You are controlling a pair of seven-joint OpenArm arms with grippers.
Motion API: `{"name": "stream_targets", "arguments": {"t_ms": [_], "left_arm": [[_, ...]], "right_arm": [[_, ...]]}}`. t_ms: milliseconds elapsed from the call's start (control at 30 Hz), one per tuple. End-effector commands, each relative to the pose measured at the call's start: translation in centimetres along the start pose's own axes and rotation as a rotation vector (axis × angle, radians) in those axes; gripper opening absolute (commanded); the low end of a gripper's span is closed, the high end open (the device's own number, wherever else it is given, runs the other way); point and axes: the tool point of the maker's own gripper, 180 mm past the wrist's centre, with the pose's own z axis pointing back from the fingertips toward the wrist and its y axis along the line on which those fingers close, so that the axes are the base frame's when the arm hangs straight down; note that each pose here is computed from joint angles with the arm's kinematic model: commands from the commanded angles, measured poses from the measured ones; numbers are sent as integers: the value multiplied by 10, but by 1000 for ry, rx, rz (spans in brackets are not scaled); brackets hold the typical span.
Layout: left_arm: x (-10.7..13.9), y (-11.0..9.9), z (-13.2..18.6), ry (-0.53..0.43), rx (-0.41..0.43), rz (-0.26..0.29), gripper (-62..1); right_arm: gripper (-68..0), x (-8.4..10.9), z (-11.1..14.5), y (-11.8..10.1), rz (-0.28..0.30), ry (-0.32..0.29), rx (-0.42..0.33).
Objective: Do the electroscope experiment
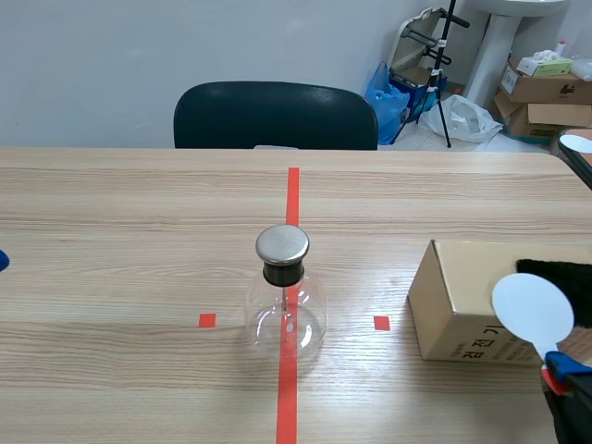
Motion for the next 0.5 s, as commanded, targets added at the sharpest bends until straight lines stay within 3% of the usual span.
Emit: {"name": "stream_targets", "arguments": {"t_ms": [0,33,67,167,200,233,300,333,367,467], "left_arm": [[8,3,-2,-29,1,-20,14],[8,3,-2,-29,1,-20,14],[8,3,-2,-29,1,-20,14],[8,3,-2,-29,1,-20,14],[8,3,-2,-29,1,-20,14],[8,3,-2,-29,1,-20,14],[8,3,-2,-29,1,-20,14],[8,3,-2,-29,1,-20,14],[8,3,-2,-29,1,-20,14],[8,3,-2,-29,1,-20,14]], "right_arm": [[-667,-39,6,-12,26,200,-51],[-667,-47,8,-11,29,247,-47],[-667,-45,8,-10,34,230,-42],[-667,-5,1,-9,46,11,-37],[-667,-3,1,-9,42,1,-40],[-666,-11,2,-10,32,50,-48],[-667,-43,8,-10,21,228,-49],[-667,-50,11,-10,21,272,-46],[-667,-47,11,-9,26,253,-40],[-667,-9,4,-7,39,36,-32]]}}
